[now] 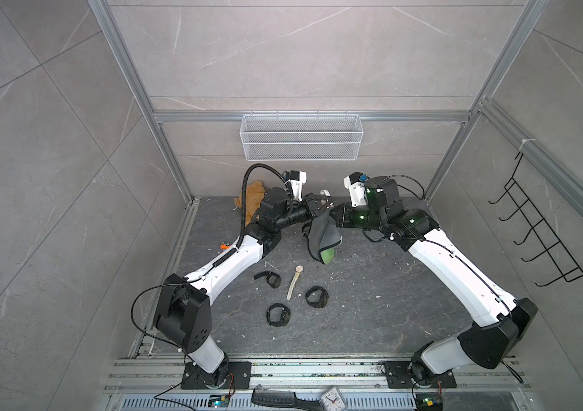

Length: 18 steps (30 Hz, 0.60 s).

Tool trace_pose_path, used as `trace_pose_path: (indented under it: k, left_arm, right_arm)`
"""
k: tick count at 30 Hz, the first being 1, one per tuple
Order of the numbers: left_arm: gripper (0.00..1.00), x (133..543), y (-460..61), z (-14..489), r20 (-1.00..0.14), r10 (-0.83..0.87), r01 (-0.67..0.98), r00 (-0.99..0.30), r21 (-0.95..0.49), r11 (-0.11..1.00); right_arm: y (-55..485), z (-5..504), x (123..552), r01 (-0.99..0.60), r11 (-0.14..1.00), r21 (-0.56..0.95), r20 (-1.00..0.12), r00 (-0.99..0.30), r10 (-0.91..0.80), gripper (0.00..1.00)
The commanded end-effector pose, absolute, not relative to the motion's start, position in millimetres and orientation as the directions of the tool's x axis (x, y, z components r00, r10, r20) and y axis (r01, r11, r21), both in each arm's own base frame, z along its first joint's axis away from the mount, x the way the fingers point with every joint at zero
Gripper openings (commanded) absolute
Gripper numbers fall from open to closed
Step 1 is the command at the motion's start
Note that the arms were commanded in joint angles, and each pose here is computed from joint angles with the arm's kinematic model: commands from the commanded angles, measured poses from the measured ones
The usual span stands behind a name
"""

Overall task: Wipe the watch dial
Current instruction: Wipe the dirt from the watch dial.

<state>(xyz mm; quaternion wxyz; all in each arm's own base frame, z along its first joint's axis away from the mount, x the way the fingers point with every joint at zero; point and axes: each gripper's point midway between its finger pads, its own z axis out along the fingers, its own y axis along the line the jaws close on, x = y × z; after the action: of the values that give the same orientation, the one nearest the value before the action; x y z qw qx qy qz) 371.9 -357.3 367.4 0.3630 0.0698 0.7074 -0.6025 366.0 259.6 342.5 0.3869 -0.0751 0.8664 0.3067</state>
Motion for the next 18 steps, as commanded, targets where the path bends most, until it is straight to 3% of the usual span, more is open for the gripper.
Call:
trace_pose_path:
  k: [1,18]
  left_arm:
    - [0.00,352.5,-351.6,405.5,-0.637,-0.355,0.612,-0.684,-0.766,0.195]
    - [0.00,352.4,-346.8,401.0,-0.657,-0.347,0.617,-0.669,-0.752,0.234]
  right_arm:
    - [246.7,354.8,378.0,-0.331,0.822,0.463,-0.738,-0.657,0.151,0.00]
    - [214.5,350.9,364.3,-0.274,0.838,0.473,-0.713,-0.678,0.181,0.00]
